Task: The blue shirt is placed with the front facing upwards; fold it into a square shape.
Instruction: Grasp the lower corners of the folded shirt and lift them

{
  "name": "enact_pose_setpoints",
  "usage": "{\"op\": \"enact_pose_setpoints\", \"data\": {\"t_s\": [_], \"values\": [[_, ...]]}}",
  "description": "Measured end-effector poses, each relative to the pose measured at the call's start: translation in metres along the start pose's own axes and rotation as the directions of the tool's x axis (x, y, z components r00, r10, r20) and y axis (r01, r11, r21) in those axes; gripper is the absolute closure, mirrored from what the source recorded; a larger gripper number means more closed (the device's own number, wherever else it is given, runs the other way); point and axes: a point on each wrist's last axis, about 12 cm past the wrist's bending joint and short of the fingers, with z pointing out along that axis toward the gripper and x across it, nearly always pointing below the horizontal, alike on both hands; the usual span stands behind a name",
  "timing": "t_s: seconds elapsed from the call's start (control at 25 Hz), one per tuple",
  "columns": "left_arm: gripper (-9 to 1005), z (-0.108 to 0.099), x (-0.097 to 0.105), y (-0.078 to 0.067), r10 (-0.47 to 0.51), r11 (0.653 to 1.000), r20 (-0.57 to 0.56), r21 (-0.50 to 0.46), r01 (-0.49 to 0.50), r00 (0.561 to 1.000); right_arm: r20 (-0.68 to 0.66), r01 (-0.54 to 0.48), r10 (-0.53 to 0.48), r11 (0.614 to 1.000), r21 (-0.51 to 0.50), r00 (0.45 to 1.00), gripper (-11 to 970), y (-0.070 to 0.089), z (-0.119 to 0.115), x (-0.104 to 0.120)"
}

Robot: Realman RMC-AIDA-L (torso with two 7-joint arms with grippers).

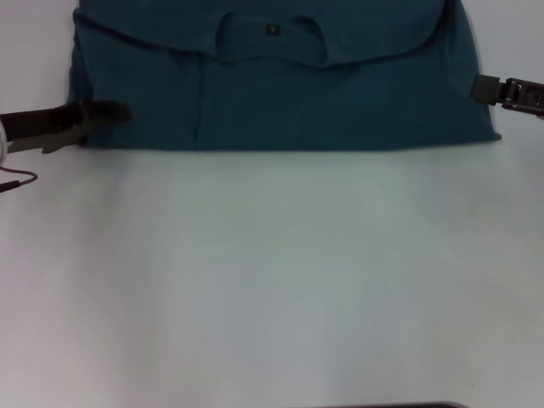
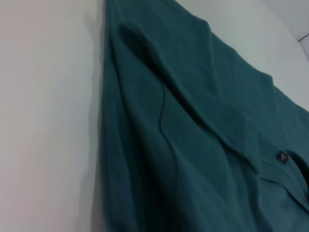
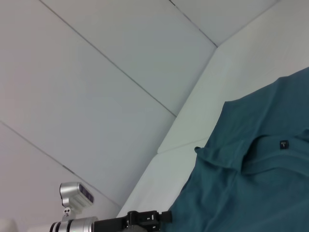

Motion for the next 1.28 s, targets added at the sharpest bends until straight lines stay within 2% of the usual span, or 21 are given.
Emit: {"op": "enact_pose_setpoints", "data": {"t_s": [0.16, 0.48, 0.56, 0.64, 0.76, 0.92, 1.04, 1.16, 1.28], "values": [[415, -0.005, -0.005, -0.001, -0.007, 1.0, -0.01, 0.007, 0.007, 1.0, 0.019, -0.002, 0.002, 1.0, 0.0, 1.0, 207, 0.0, -0.003, -0.001], [762, -0.003, -0.006, -0.006, 0.001, 1.0, -0.027, 0.025, 0.0, 1.0, 0.005, -0.015, 0.015, 1.0, 0.011, 1.0, 210, -0.001, -0.006, -0.003], [838, -0.005, -0.007, -0.008, -0.003, 0.999, -0.038, 0.04, 0.005, 0.999, -0.033, -0.018, 0.019, 0.999, 0.051, 0.999, 210, -0.003, -0.01, -0.009], [892, -0.009, -0.01, -0.01, -0.01, 0.998, -0.045, 0.057, 0.012, 0.999, -0.079, -0.026, 0.037, 0.99, 0.137, 0.996, 211, -0.009, -0.018, -0.019], [939, -0.016, -0.014, -0.012, -0.022, 0.997, -0.06, 0.075, 0.027, 0.998, -0.116, -0.035, 0.072, 0.955, 0.296, 0.991, 212, -0.019, -0.028, -0.037], [971, -0.023, -0.02, -0.015, -0.041, 0.995, -0.082, 0.09, 0.049, 0.996, -0.137, -0.025, 0.088, 0.912, 0.41, 0.987, 213, -0.026, -0.028, -0.058], [971, -0.028, -0.025, -0.017, -0.051, 0.994, -0.085, 0.096, 0.059, 0.995, -0.14, -0.043, 0.122, 0.883, 0.468, 0.983, 214, -0.03, -0.019, -0.069], [970, -0.031, -0.027, -0.019, -0.051, 0.993, -0.083, 0.102, 0.06, 0.995, -0.152, -0.101, 0.215, 0.834, 0.542, 0.965, 215, -0.035, -0.002, -0.076], [970, -0.033, -0.029, -0.021, -0.05, 0.992, -0.081, 0.108, 0.058, 0.995, -0.193, -0.097, 0.254, 0.804, 0.586, 0.948, 216, -0.038, 0.014, -0.078]]}}
